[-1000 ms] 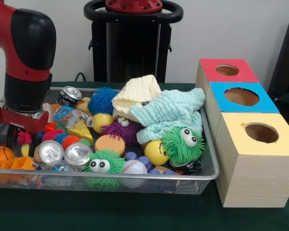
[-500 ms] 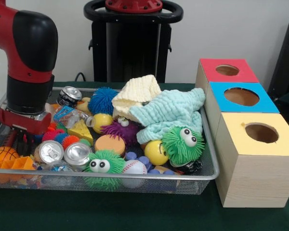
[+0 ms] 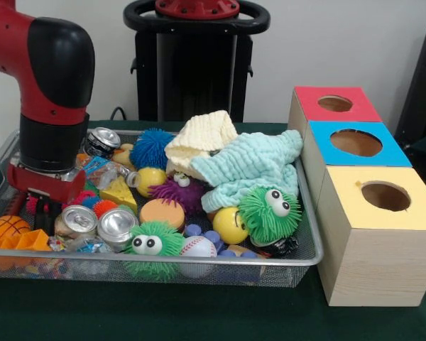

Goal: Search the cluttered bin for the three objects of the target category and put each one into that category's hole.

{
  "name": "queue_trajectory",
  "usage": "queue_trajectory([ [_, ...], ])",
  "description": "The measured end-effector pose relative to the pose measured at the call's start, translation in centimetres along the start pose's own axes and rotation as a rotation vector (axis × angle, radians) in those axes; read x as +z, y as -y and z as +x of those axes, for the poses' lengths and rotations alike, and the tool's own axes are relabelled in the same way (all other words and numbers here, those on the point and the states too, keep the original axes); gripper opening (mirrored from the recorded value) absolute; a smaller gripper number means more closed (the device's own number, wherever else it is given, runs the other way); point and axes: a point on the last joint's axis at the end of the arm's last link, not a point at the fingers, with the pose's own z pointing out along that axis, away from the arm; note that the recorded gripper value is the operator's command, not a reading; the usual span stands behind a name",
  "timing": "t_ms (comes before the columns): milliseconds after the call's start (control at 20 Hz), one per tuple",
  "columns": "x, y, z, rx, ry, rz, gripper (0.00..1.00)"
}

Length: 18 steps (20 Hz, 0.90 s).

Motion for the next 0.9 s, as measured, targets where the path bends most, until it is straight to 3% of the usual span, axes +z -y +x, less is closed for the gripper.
queue_trajectory([
  [450, -1.0, -2.9, -0.9, -0.011, 0.011, -0.014, 0.00],
  [900, -4.7, -6.2, -2.1, -0.032, 0.030, -0.016, 0.00],
])
